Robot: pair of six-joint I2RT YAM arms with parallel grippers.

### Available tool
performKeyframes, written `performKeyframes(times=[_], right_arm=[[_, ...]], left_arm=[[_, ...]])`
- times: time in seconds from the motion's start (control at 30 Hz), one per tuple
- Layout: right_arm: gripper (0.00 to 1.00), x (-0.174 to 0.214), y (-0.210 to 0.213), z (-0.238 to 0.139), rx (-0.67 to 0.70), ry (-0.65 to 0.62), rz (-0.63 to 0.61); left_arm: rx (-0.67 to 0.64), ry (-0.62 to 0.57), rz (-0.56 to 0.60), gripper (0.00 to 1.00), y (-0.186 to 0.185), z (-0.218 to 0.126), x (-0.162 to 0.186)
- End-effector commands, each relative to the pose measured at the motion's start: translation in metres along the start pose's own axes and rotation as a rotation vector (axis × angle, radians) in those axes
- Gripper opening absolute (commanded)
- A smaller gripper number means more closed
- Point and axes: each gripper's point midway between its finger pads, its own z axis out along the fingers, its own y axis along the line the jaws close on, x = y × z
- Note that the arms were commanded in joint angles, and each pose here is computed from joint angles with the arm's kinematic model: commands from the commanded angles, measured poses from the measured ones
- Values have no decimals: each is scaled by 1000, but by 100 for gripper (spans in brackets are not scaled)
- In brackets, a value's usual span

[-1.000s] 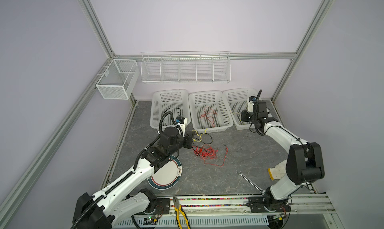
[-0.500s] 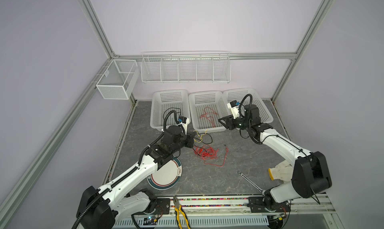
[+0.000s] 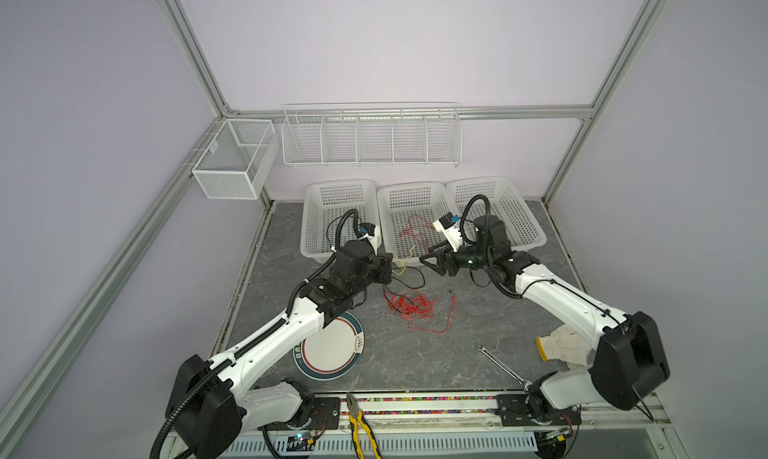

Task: Untangle the cables
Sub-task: 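Move the right gripper back to the yellow wires held by the left gripper, then grasp another yellow wire from the left gripper's bundle with the right gripper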

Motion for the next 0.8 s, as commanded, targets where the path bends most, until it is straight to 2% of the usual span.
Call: performKeyframes(times=[0.0,0.1,0.33,0.6,0.77], right_arm=[[60,3,8,13,-17,7,-40],[60,-2,10,23,-26,-5,-33],[58,2,0,38,7,20,-28],[50,3,-3,42,13,19,-20],[37,2,-3,45,6,16,-18]], left_arm=[[62,-3,-26,0,-16,0,-9],[98,0,-35,0,-20,0,-5],[92,12,-37,0,-15,-3,5],[78,21,-23,0,-10,-4,12],[95,35,-11,0,-12,-4,17]])
